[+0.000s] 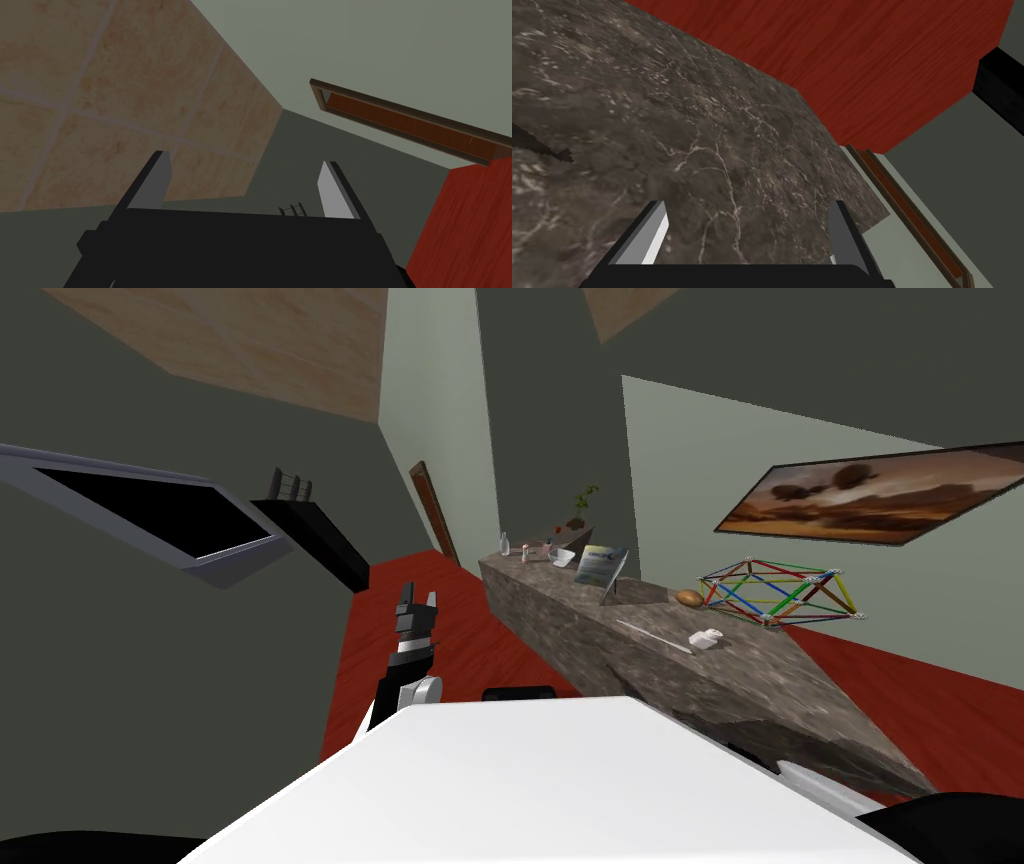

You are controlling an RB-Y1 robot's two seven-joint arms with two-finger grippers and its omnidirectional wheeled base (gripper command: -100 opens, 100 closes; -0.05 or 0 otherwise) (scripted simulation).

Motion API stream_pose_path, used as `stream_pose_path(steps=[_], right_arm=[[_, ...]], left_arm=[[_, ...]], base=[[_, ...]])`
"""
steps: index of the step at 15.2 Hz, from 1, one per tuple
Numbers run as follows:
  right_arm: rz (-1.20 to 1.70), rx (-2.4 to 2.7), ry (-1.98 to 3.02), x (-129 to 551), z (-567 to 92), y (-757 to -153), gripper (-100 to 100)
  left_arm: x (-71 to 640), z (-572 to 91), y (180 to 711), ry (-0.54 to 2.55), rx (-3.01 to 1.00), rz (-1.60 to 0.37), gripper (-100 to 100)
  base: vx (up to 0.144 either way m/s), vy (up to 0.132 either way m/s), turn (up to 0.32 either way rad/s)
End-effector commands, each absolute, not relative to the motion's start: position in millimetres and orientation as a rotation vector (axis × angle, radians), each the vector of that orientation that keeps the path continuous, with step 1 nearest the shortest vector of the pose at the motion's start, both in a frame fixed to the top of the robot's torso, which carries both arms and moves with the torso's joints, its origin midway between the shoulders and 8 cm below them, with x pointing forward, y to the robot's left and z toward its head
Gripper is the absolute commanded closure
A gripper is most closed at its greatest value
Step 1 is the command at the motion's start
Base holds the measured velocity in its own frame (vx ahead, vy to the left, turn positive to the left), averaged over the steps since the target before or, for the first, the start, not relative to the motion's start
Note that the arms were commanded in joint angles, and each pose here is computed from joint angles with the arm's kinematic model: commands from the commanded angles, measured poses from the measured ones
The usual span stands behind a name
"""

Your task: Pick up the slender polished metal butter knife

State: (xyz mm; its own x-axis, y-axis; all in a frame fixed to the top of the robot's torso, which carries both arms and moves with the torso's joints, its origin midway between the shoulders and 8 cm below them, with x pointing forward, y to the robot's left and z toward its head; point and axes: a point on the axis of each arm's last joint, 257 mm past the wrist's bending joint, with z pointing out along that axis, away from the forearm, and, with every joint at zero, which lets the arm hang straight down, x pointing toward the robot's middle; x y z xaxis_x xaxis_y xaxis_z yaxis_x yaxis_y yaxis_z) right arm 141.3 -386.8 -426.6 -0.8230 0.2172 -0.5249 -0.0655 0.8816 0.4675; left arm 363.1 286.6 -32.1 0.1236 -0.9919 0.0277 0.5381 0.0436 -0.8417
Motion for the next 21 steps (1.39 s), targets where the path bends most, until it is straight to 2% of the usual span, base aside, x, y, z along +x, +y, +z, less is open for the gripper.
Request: stream_pose_path(steps=[1,5,8,10,13,15,21], right_arm=[[0.611,0.074,2.498,133,-425,-402,-100],[0.52,-0.019,2.65,82,-438,-443,-100],[0.503,-0.045,2.663,82,-434,-450,-100],[0.449,-0.106,2.739,58,-434,-476,-100],[0.354,-0.212,2.872,13,-429,-520,-100],[0.341,-0.228,2.879,15,-426,-526,-100],[0.191,-0.406,3.051,-37,-399,-595,-100]], left_arm=[[363,-32,287,0.7,-0.834,-1.329,0],[363,-32,287,0.7,-0.834,-1.329,0],[363,-32,287,0.7,-0.834,-1.329,0],[363,-32,287,0.7,-0.834,-1.329,0],[363,-32,287,0.7,-0.834,-1.329,0],[363,-32,287,0.7,-0.834,-1.329,0],[363,-32,287,0.7,-0.834,-1.329,0]], base=[[0.047,0.043,0.041],[0.043,0.058,0.078],[0.047,0.049,0.039],[0.048,0.041,0.094],[0.081,0.063,0.117],[0.082,0.066,0.062],[0.084,0.043,0.106]])
